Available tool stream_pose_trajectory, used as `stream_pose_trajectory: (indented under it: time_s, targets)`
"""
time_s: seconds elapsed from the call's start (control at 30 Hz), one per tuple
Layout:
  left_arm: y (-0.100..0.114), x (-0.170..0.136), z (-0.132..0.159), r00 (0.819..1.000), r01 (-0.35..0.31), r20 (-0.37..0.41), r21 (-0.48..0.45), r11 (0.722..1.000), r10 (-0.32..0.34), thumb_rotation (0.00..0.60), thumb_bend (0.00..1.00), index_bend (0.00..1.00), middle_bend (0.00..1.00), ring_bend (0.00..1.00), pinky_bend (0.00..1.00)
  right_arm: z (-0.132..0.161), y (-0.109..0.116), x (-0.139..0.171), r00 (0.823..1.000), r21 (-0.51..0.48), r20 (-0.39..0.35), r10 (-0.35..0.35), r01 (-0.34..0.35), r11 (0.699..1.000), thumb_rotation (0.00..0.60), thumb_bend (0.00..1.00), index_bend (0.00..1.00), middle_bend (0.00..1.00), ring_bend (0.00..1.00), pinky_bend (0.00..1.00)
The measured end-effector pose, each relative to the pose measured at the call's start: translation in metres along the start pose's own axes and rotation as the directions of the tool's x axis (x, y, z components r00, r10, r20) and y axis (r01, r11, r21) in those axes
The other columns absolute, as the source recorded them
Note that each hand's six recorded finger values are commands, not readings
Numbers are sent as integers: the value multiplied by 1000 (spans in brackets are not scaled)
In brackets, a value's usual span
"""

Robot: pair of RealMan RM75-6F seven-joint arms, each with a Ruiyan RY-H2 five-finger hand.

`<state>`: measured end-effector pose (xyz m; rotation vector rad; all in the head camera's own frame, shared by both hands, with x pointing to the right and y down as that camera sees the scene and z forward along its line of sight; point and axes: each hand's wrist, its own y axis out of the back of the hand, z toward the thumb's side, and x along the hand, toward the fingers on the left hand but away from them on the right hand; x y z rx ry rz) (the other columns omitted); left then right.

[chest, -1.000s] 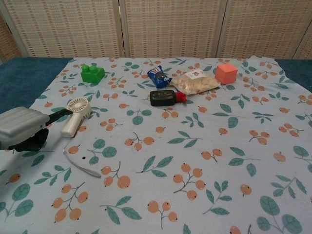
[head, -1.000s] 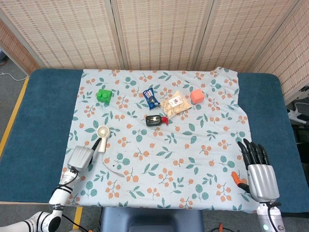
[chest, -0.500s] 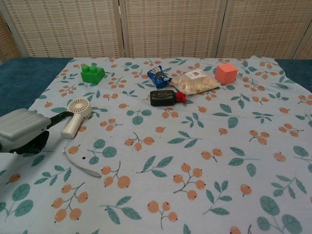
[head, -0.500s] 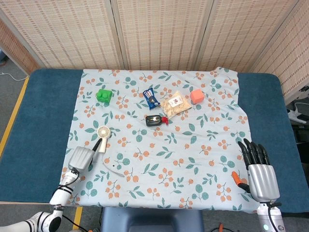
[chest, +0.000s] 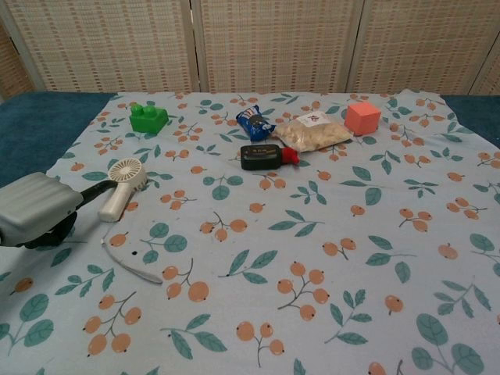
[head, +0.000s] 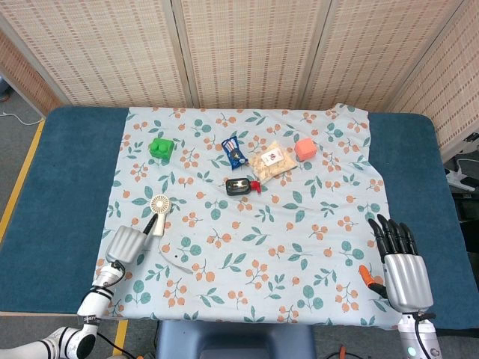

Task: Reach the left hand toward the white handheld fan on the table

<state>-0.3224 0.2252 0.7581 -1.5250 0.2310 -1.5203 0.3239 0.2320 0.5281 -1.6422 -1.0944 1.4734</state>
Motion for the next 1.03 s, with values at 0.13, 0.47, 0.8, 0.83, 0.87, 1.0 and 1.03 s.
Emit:
stream_pose_trajectory:
  time_s: [0.13,0.47,0.8,0.83,0.87,1.0,1.03]
  targets:
    - [8,-1,0,999,-45,-4,24,999,46,600,996,0,999,870,1000,0,1,0,1000,0,1,-3,3,1000,600,186,0,0,0,0]
    - [78,-22,-9,941,-338,-47,-98,936,335,600,883,0,956,842,1000,1,1,1,1000,1,-1,-3,3,1000,600,185,0,0,0,0]
    - [93,-116,-43,952,-299,-42,-343,891,303,600,406,0,1,0,178,2,4,2,1000,2,-3,-11,11,1000,600,186,0,0,0,0]
    - [89,-134,-50,964,-261,-48,-384,886,263,600,402,0,0,0,150,2,3,2,1000,1,-4,-10,10,1000,600,186,0,0,0,0]
    - [87,-146,-56,970,-241,-60,-416,877,237,600,390,0,0,0,122,2,3,2,1000,1,-5,-10,10,1000,600,186,0,0,0,0]
    - [81,-182,-76,969,-248,-137,-494,833,206,600,372,0,0,0,102,4,2,2,1000,-6,-10,-7,7,1000,600,185,0,0,0,0]
    - [79,-191,-83,964,-265,-162,-494,828,211,600,372,0,0,0,102,4,2,2,1000,-8,-13,-5,5,1000,600,185,0,0,0,0]
